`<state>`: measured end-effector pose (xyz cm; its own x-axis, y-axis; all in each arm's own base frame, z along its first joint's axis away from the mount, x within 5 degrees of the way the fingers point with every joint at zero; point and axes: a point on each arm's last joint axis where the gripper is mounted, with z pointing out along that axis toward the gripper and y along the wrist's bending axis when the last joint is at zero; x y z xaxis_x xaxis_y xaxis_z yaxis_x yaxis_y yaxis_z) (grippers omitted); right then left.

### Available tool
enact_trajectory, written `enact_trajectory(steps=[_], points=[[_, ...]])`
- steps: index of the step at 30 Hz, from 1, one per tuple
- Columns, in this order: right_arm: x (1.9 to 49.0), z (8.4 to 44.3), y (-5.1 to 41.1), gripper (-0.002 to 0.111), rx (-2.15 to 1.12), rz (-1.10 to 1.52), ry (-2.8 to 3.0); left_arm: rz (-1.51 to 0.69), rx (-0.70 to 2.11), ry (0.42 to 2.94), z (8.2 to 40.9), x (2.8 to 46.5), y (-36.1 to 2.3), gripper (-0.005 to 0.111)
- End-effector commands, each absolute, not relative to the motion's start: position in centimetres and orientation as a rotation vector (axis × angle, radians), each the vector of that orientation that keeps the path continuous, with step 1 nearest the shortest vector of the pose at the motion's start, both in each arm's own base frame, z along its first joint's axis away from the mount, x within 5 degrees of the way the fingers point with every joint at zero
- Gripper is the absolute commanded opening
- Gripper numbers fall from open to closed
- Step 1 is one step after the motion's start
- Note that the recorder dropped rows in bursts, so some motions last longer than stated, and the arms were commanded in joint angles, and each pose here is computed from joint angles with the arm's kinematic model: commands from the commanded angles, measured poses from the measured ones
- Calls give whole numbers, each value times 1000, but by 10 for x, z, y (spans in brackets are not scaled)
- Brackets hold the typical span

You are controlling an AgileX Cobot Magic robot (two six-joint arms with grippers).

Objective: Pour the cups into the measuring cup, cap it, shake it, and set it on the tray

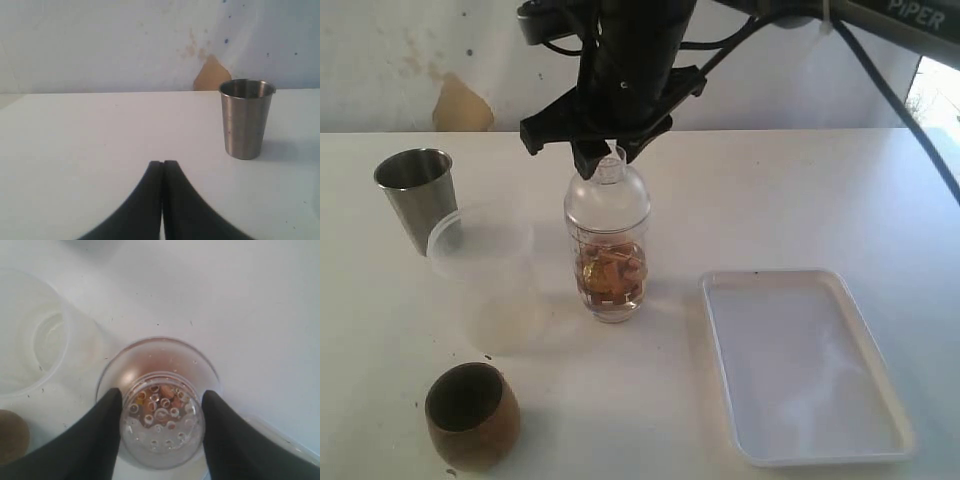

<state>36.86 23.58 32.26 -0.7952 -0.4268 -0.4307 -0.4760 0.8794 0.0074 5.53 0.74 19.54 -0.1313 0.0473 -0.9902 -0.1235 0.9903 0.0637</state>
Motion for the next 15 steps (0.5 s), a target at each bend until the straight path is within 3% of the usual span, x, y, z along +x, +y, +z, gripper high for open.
enact_trajectory(steps=[1, 10, 15], points=[[370, 315, 233, 6, -705, 132, 2656, 146, -53, 1689, 195, 55, 7, 0], [370, 315, 233, 47, -712, 130, 2654, 146, -53, 1689, 195, 55, 7, 0], [369, 317, 233, 59, -713, 131, 2650, 146, -53, 1689, 195, 55, 7, 0]])
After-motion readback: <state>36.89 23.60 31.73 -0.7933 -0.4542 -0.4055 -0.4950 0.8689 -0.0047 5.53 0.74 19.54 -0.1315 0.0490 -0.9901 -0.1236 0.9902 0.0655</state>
